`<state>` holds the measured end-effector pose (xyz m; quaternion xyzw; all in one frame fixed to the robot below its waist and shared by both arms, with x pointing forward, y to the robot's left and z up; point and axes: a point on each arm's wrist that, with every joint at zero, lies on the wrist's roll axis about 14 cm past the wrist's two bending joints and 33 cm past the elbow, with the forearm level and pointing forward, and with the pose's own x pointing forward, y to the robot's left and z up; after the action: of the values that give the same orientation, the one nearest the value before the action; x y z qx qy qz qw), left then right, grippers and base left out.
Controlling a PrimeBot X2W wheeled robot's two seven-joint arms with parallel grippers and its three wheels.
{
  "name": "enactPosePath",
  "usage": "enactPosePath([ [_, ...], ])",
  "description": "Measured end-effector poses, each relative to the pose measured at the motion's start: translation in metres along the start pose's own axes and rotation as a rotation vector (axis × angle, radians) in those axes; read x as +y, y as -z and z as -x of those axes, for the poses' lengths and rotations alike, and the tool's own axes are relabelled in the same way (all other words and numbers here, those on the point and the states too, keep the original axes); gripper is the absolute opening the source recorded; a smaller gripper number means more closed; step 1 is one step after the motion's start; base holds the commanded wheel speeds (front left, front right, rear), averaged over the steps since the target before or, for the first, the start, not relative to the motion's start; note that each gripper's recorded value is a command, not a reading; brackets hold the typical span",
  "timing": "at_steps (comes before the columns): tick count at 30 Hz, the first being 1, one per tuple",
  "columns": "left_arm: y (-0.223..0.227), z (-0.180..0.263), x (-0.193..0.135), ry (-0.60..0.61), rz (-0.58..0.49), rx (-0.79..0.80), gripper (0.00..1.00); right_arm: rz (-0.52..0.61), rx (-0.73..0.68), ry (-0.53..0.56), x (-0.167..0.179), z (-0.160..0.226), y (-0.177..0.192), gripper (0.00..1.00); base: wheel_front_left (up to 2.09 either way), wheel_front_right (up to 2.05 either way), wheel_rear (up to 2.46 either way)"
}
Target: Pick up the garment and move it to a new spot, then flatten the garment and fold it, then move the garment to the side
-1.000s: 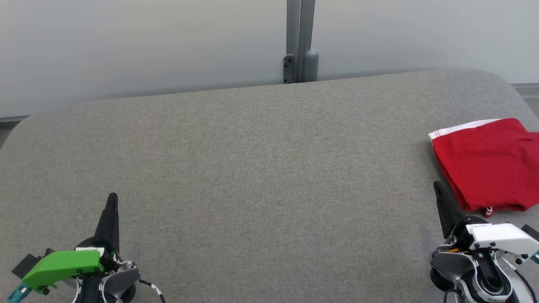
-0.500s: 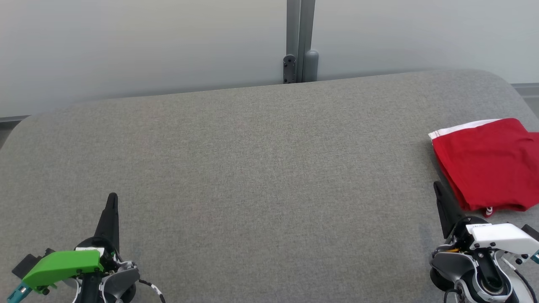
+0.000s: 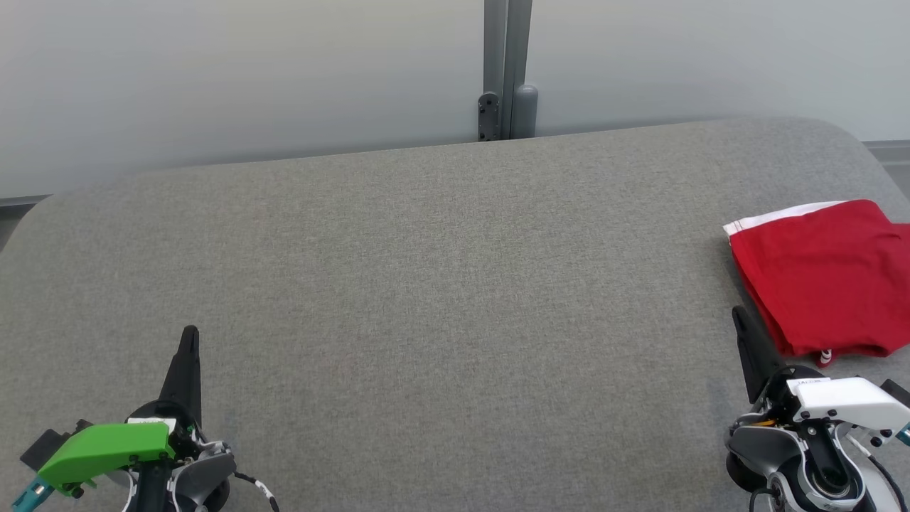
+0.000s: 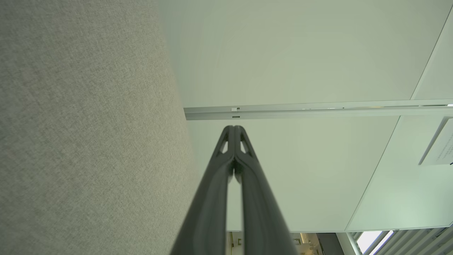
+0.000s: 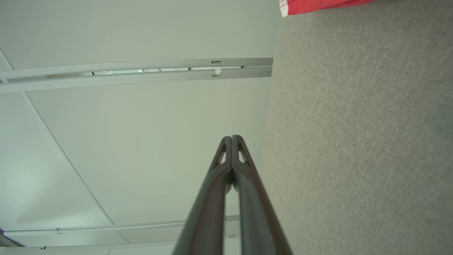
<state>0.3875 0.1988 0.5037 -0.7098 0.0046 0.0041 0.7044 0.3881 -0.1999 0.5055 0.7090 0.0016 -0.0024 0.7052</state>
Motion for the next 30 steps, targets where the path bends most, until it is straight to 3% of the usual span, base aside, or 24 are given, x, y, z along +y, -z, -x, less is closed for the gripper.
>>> enactPosePath([
  [30, 0.0000, 0.0000, -0.0001, 0.000, 0.000, 0.000, 0.00, 0.000, 0.002, 0.000, 0.0000, 0.0000, 0.0001, 0.00, 0.00, 0.00, 0.00],
])
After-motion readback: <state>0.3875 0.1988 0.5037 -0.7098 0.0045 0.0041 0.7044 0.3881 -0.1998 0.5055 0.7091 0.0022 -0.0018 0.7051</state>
